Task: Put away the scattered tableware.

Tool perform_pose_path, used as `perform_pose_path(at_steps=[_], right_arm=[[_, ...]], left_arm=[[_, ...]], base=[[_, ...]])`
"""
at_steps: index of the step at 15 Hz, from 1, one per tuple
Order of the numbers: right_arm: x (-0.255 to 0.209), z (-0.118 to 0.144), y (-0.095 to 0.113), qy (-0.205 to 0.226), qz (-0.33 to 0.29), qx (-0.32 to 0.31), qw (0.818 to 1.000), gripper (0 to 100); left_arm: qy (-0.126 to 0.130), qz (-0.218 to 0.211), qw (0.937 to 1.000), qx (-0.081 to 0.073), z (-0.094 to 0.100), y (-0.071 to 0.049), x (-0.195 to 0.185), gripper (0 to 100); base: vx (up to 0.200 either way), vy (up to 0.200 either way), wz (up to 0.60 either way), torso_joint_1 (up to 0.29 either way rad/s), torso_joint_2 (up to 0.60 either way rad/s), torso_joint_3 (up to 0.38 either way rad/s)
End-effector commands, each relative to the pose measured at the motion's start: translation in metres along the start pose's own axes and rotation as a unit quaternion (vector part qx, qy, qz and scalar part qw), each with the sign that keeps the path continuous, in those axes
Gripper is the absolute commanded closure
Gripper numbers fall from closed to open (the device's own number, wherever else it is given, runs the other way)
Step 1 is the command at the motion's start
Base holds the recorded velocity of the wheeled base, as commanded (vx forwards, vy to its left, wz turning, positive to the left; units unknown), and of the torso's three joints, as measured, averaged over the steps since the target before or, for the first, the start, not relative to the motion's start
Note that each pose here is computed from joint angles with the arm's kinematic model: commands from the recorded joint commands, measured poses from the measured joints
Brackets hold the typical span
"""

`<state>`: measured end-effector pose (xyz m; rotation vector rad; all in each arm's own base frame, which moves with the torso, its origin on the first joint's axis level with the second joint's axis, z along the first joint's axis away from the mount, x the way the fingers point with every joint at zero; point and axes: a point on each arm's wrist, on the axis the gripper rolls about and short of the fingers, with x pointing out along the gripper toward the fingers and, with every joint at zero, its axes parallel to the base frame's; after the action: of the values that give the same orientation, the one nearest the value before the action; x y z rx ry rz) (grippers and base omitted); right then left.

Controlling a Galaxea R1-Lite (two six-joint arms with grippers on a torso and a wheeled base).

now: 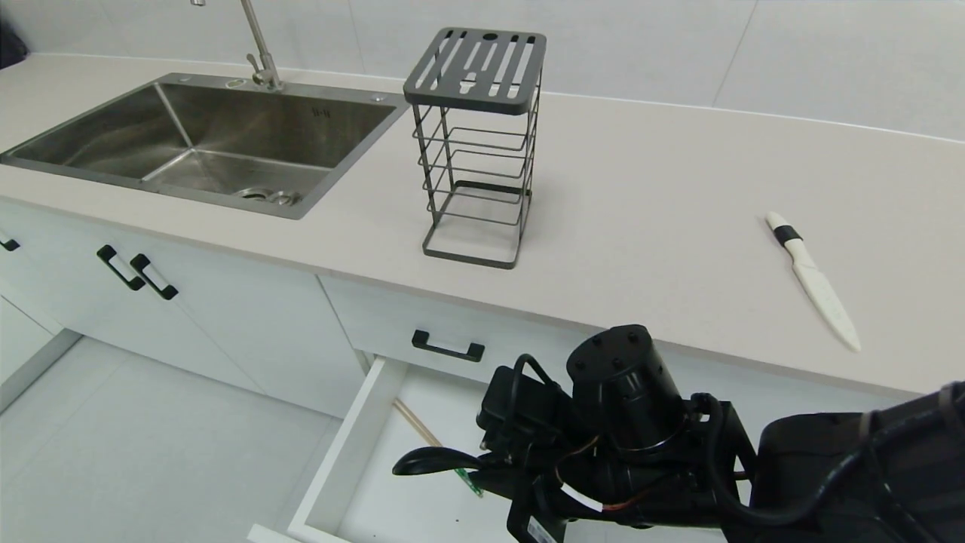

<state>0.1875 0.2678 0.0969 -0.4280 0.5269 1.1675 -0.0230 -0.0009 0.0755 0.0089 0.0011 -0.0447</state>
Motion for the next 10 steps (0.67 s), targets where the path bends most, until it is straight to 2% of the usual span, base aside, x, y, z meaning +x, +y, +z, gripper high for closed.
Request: perform_pose_path(at_steps=[1,10], right_arm=[[0.0019,-0.0014,-0.0012,0.003,0.0,0.002,1.0,100],[0.0103,0.0012,-0.0051,0.002,-0.002,0.002,1.0,100]], left_arm=[[0.001,-0.001,1.0,0.0,-0.0001,0.0,0.0001,0],[0.002,-0.001,1.0,-0.001,-0.0002,0.0,0.0001,0]], base=[[0.0,0.0,0.0,-0.256,0.51,0.242],[0.0,0.0,0.0,-0.251,0.49,0.228]])
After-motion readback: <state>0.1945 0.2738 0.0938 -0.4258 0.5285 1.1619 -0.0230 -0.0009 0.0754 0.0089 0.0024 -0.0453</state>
